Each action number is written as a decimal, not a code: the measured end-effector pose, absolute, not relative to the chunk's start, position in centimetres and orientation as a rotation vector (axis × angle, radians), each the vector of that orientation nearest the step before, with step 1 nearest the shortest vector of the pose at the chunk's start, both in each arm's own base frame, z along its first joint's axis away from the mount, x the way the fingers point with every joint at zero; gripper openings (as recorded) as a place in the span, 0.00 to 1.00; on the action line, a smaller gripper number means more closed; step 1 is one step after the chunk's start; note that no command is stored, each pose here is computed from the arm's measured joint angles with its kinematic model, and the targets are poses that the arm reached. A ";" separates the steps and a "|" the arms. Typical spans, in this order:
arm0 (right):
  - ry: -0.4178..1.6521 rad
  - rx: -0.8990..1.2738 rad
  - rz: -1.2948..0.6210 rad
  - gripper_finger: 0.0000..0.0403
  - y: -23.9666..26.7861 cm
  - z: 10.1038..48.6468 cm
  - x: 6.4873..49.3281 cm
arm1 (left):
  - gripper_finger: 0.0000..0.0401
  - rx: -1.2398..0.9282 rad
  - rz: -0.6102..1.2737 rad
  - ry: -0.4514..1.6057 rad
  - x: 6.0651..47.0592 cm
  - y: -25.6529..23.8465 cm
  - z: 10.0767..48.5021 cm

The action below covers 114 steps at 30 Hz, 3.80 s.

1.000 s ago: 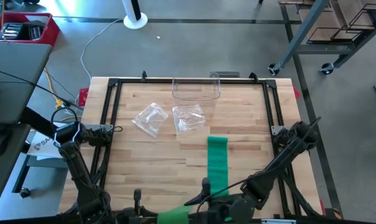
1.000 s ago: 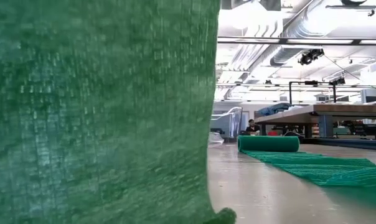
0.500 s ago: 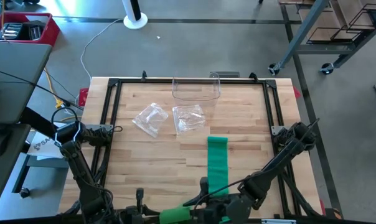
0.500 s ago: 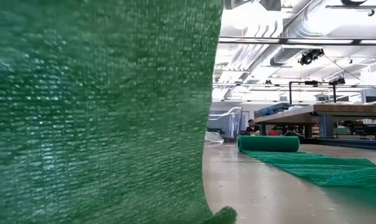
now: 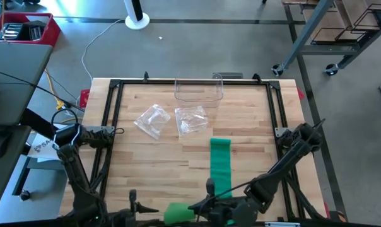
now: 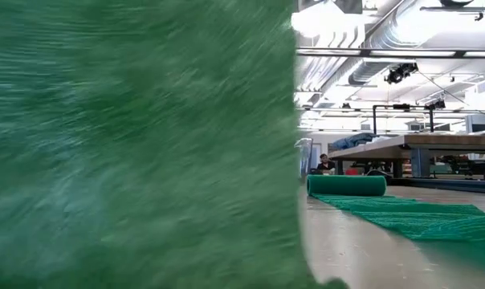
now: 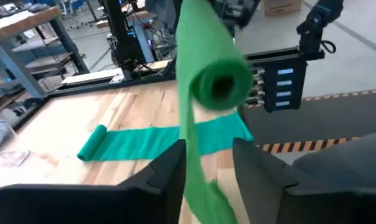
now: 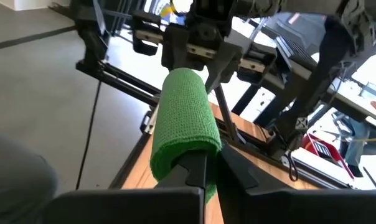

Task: Roll bandage
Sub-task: Roll the green bandage

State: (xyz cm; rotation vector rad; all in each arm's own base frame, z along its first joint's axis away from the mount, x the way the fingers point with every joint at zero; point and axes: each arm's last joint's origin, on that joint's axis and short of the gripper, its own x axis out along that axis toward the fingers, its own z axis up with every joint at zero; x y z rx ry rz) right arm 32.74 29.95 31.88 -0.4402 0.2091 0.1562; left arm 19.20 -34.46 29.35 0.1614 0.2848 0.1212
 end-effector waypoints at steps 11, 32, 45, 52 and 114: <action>0.193 -0.445 0.165 0.02 30.0 32.3 32.5 | 0.42 0.346 0.168 0.204 19.9 -35.3 29.7; 0.172 -0.435 0.168 0.02 30.1 32.5 32.5 | 0.42 0.421 0.202 0.153 20.6 -36.2 30.1; 0.172 -0.433 0.172 0.02 30.1 32.5 32.5 | 0.42 0.410 0.206 0.163 21.9 -35.5 30.2; 0.173 -0.432 0.171 0.02 30.1 32.5 32.5 | 0.42 0.408 0.224 0.167 22.6 -35.1 30.2; 0.440 -0.193 0.388 0.38 29.9 30.1 32.2 | 0.02 0.128 0.566 0.090 24.4 -29.6 31.7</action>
